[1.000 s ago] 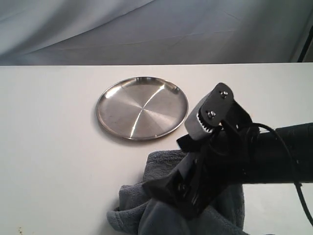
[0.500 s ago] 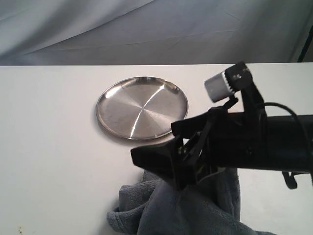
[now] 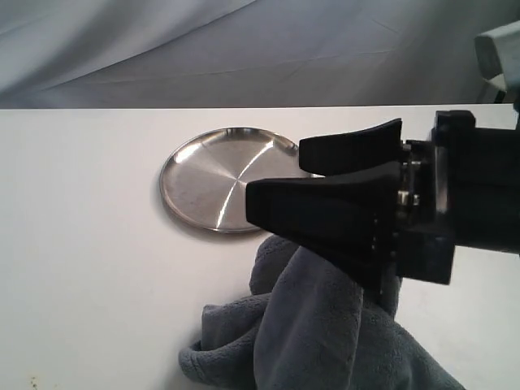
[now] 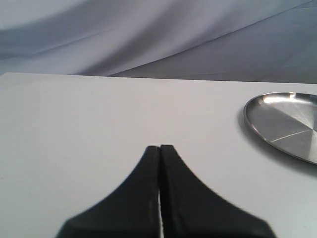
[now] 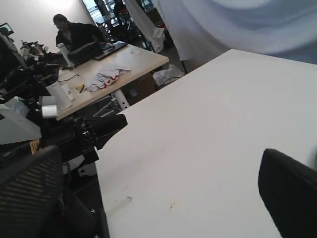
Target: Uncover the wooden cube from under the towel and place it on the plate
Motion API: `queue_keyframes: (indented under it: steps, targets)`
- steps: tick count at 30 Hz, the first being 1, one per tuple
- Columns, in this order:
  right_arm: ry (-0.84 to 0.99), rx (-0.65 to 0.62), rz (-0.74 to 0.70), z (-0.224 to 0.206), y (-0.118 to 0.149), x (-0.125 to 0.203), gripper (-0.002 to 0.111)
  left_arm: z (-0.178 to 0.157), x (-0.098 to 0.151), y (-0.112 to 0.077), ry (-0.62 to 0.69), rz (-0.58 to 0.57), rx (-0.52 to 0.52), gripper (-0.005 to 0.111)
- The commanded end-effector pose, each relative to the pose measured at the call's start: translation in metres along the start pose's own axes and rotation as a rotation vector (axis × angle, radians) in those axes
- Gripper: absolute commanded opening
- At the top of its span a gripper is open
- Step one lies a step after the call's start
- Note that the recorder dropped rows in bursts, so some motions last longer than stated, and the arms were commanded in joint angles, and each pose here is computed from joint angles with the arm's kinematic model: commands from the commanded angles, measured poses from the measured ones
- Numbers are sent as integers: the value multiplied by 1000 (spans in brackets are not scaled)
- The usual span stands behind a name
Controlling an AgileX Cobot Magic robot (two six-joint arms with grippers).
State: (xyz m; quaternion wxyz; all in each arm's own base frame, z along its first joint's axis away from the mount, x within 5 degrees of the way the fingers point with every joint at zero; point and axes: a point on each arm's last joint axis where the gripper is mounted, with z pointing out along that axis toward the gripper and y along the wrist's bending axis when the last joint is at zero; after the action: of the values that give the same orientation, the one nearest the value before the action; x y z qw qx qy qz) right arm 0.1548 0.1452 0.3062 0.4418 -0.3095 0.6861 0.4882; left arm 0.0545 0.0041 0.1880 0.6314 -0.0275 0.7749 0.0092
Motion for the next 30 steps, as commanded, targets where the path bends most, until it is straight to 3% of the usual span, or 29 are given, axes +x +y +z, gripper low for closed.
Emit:
queue_keyframes:
  steps: [1, 5, 16, 22, 27, 30]
  targets:
    - [-34, -35, 66, -6, 9, -7, 103, 0, 1, 0, -6, 0, 6, 0]
    - [-62, -45, 124, -14, 18, -12, 103, 0, 1, 0, -6, 0, 6, 0]
    - [-204, -83, 20, -51, 62, -26, 103, 0, 1, 0, -6, 0, 6, 0]
    - [-213, -150, -156, -57, 75, -25, 103, 0, 1, 0, -6, 0, 6, 0]
    - [-236, -120, -473, -57, 76, -25, 103, 0, 1, 0, -6, 0, 6, 0]
    - [-223, -120, -493, -57, 75, -23, 103, 0, 1, 0, -6, 0, 6, 0]
